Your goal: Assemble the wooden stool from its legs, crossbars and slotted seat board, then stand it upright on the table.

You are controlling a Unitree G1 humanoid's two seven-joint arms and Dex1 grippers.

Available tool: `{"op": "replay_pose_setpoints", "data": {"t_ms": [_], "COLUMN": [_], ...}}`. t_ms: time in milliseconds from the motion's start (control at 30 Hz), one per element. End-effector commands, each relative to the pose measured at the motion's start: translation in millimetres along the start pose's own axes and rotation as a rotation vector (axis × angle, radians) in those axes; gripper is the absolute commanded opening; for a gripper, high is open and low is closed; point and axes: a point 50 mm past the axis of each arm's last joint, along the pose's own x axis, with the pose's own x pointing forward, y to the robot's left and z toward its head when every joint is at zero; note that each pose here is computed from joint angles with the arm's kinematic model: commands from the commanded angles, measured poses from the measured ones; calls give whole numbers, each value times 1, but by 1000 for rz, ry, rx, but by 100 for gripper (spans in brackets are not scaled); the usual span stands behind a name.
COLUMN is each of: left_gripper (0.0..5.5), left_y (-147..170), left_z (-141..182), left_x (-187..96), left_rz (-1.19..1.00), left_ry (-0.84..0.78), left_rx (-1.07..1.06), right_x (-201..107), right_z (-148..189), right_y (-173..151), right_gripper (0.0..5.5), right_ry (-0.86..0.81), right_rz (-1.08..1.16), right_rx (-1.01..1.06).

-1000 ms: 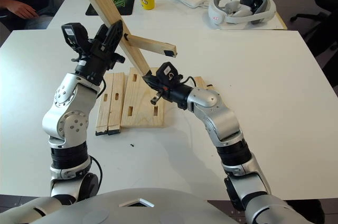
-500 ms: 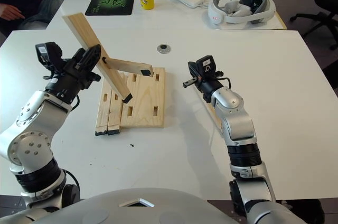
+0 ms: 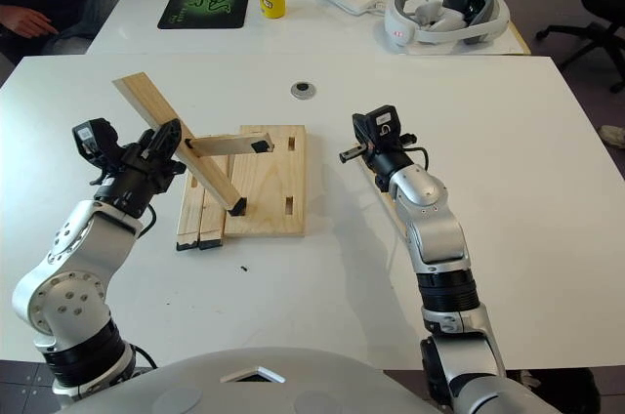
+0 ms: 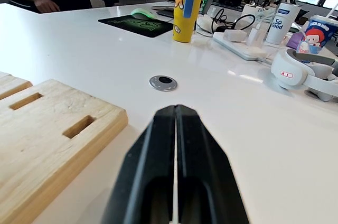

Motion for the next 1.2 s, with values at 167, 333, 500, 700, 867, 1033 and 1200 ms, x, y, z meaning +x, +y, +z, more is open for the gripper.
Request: {"op": "replay_pose_setpoints", "data": {"t_ms": [167,333,500,700,867,1033,1200], "left_gripper": [106,106,106,106,106,106,106], "left_y": [-9,-6,-10,1,-1,-9,-16], "left_z": [1,-4,-6,-28,-48,-60,-70], "left_x": [0,-3,-11,-27,-35,-39,-46], "left_rz": [2,16,-57,-56,-30,-23,33], "left_ry": [-53,-50,-118,-142,-156,-180,-173], "left_rx": [-12,26,81,180,208,235,292], "right_x": [0,1,0,1,5,11,13], "right_z": [1,2,3,4,9,16,19], "right_y": [-1,0,1,-3,-10,-14,-18], "right_gripper": [0,0,0,0,0,0,0], "right_ry": [3,-2,-8,-9,-6,-10,-4], "right_rz": [14,21,31,50,84,122,152], "right_rx": [-12,-12,-3,-12,-41,-69,-96]}}
